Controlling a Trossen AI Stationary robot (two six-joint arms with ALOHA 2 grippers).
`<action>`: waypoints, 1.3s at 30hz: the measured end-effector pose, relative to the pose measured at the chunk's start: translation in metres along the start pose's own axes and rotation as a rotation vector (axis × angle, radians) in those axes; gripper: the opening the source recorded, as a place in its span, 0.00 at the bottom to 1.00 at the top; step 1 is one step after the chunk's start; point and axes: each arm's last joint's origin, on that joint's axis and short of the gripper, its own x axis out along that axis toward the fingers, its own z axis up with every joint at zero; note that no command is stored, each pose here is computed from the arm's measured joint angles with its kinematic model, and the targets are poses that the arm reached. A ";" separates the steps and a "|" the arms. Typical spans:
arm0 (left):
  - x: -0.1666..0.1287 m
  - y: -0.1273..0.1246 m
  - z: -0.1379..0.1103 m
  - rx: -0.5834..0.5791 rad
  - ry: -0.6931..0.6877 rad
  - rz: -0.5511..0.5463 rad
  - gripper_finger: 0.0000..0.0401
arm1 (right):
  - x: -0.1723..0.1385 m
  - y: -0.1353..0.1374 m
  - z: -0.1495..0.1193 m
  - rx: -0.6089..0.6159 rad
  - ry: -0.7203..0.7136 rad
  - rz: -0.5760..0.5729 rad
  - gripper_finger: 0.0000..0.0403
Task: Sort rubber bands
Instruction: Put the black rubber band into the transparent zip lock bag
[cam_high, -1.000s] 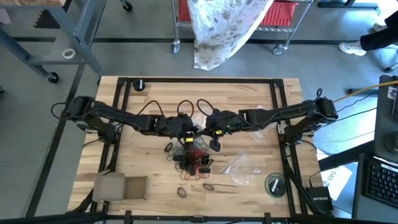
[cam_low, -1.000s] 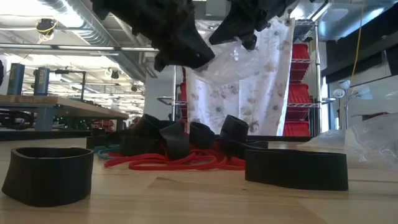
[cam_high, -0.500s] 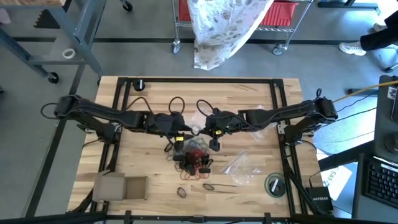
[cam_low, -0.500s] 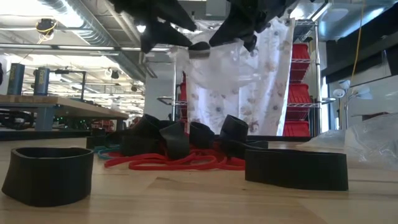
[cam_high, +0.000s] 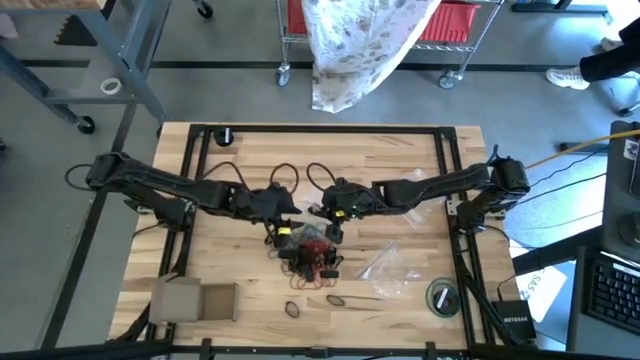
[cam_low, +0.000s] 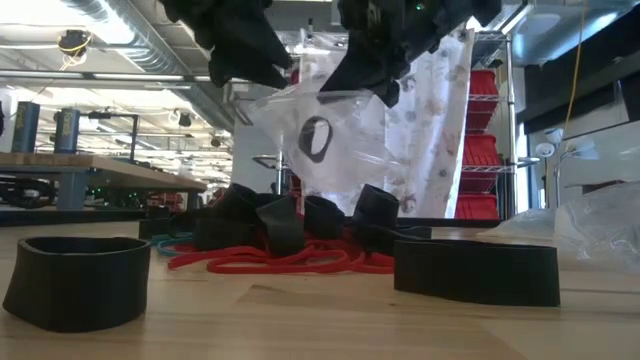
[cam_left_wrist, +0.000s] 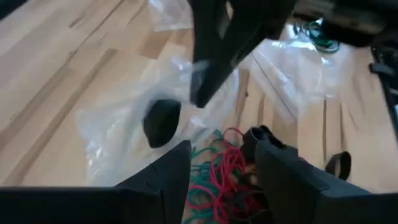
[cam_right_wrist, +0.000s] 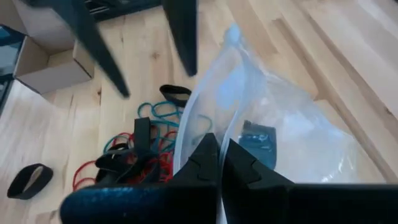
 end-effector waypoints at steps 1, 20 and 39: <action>0.003 -0.001 -0.002 0.006 0.007 0.009 0.43 | 0.000 0.000 0.000 0.008 0.001 0.000 0.00; 0.003 0.006 -0.071 -0.168 0.400 0.217 0.43 | -0.011 -0.009 -0.018 -0.075 0.159 -0.136 0.00; 0.026 0.024 -0.119 -0.215 0.364 0.263 0.32 | -0.010 -0.009 -0.018 -0.117 0.150 -0.157 0.00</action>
